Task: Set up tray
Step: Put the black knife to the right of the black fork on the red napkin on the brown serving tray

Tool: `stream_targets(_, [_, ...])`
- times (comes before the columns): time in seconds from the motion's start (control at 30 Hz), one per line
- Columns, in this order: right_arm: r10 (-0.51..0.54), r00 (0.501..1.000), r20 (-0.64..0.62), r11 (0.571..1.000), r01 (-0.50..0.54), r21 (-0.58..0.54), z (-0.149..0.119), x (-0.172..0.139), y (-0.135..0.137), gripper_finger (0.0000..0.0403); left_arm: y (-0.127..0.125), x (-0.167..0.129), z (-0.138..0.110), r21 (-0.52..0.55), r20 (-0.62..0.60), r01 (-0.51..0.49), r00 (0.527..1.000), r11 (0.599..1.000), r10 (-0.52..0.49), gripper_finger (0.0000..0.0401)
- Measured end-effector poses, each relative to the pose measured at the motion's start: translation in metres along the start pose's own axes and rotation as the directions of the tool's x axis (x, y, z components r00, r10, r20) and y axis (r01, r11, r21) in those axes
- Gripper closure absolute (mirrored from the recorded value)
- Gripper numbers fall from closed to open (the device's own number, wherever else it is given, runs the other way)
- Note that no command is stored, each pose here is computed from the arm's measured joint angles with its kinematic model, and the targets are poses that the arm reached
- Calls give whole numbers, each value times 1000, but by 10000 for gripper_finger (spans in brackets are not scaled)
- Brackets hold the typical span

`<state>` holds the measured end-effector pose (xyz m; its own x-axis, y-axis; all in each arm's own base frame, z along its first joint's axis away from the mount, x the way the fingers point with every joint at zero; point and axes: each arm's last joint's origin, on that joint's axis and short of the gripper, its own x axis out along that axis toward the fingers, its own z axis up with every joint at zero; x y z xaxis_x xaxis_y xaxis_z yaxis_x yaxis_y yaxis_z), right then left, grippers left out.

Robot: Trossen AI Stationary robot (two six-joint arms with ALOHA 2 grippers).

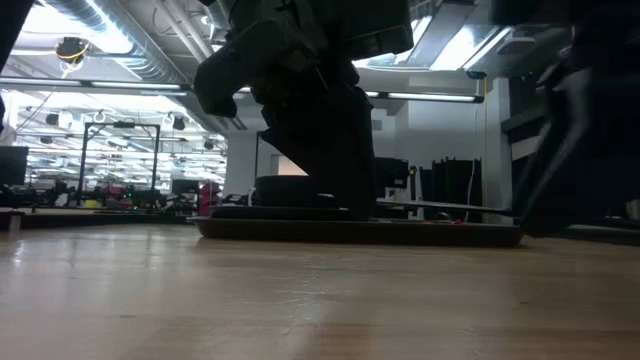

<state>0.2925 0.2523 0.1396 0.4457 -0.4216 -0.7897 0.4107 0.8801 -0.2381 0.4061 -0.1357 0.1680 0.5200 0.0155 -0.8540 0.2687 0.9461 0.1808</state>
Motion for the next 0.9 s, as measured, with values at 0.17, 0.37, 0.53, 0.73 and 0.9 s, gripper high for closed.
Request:
stream_targets(0.17, [28, 1000, 10, 999, -28, -37, 10, 7, 0, 221, 0, 0, 0, 3, 0, -3, 1000, 1000, 3, 338])
stream_targets(0.37, [37, 999, -18, 998, -38, -40, 13, 10, -2, 221, -1, 0, 0, 12, 0, -15, 1000, 1000, 15, 338])
stream_targets(0.53, [41, 999, -26, 998, -42, -37, 13, 11, -2, 221, -4, -1, 0, 37, 1, -52, 999, 998, 52, 338])
stream_targets(0.73, [36, 999, -35, 999, -37, -24, 17, 14, -4, 221, -4, -1, 0, 39, 1, -55, 998, 998, 55, 338])
stream_targets(0.9, [31, 999, -36, 999, -32, -19, 19, 16, -6, 222, -4, -1, 0, 42, 0, -85, 996, 995, 85, 338])
